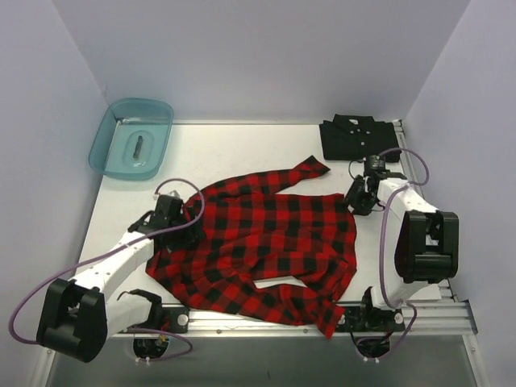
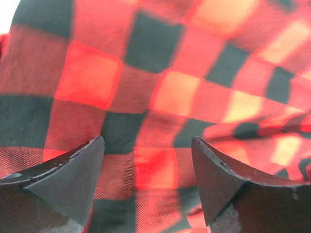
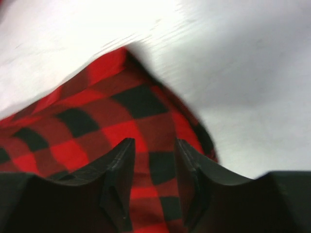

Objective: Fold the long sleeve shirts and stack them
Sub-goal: Flatten the shirt out

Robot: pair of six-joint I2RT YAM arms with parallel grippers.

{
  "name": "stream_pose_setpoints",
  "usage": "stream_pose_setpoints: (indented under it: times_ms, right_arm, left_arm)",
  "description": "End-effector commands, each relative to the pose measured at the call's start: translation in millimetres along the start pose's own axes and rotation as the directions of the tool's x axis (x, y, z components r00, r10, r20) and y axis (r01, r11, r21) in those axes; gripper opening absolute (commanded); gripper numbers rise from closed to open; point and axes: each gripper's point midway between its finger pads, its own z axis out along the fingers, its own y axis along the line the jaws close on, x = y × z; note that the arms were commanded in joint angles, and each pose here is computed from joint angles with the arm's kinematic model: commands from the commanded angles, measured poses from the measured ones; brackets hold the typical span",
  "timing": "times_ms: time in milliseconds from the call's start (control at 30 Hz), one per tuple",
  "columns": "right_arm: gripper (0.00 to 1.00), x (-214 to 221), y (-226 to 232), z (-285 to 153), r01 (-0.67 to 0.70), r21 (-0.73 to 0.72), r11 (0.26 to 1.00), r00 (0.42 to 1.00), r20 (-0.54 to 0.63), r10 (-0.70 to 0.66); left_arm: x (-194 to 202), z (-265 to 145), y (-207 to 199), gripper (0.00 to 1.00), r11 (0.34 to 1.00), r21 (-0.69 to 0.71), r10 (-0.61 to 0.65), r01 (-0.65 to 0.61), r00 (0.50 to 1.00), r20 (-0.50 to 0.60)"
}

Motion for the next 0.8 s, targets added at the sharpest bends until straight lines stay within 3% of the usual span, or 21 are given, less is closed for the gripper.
stream_pose_setpoints:
  times_ms: [0, 200, 267, 333, 367, 433, 567, 767]
  right_arm:
    - [0.39, -4, 21, -38, 0.128, -0.002, 0.992, 0.988, 0.091, -0.127]
    - [0.58, 23, 67, -60, 0.255, -0.113, 0.96, 0.963, 0.115, -0.242]
    - [0.62, 33, 78, -61, 0.284, -0.14, 0.949, 0.957, 0.104, -0.271]
    - [0.64, 49, 89, -58, 0.316, -0.162, 0.935, 0.948, 0.083, -0.306]
    - [0.67, 54, 93, -57, 0.326, -0.172, 0.93, 0.945, 0.077, -0.317]
    - [0.69, 68, 103, -53, 0.357, -0.191, 0.914, 0.934, 0.057, -0.353]
    - [0.7, 87, 112, -43, 0.394, -0.197, 0.898, 0.917, 0.025, -0.397]
    - [0.7, 105, 110, -22, 0.414, -0.181, 0.892, 0.904, -0.033, -0.427]
  left_arm:
    - [-64, -31, -50, 0.84, 0.977, 0.052, 0.199, -0.209, 0.968, 0.156]
    - [-134, -13, -134, 0.87, 0.884, 0.02, 0.444, -0.466, 0.853, 0.275]
    - [-133, 17, -150, 0.87, 0.837, 0.016, 0.528, -0.546, 0.817, 0.232]
    - [-148, 24, -180, 0.87, 0.785, 0.023, 0.593, -0.62, 0.761, 0.262]
    - [-134, 48, -186, 0.87, 0.752, 0.025, 0.639, -0.659, 0.738, 0.216]
    - [-141, 57, -212, 0.87, 0.718, 0.036, 0.669, -0.695, 0.703, 0.242]
    - [-135, 103, -220, 0.87, 0.729, 0.043, 0.666, -0.683, 0.723, 0.184]
    - [-129, 140, -219, 0.83, 0.761, 0.017, 0.639, -0.648, 0.754, 0.153]
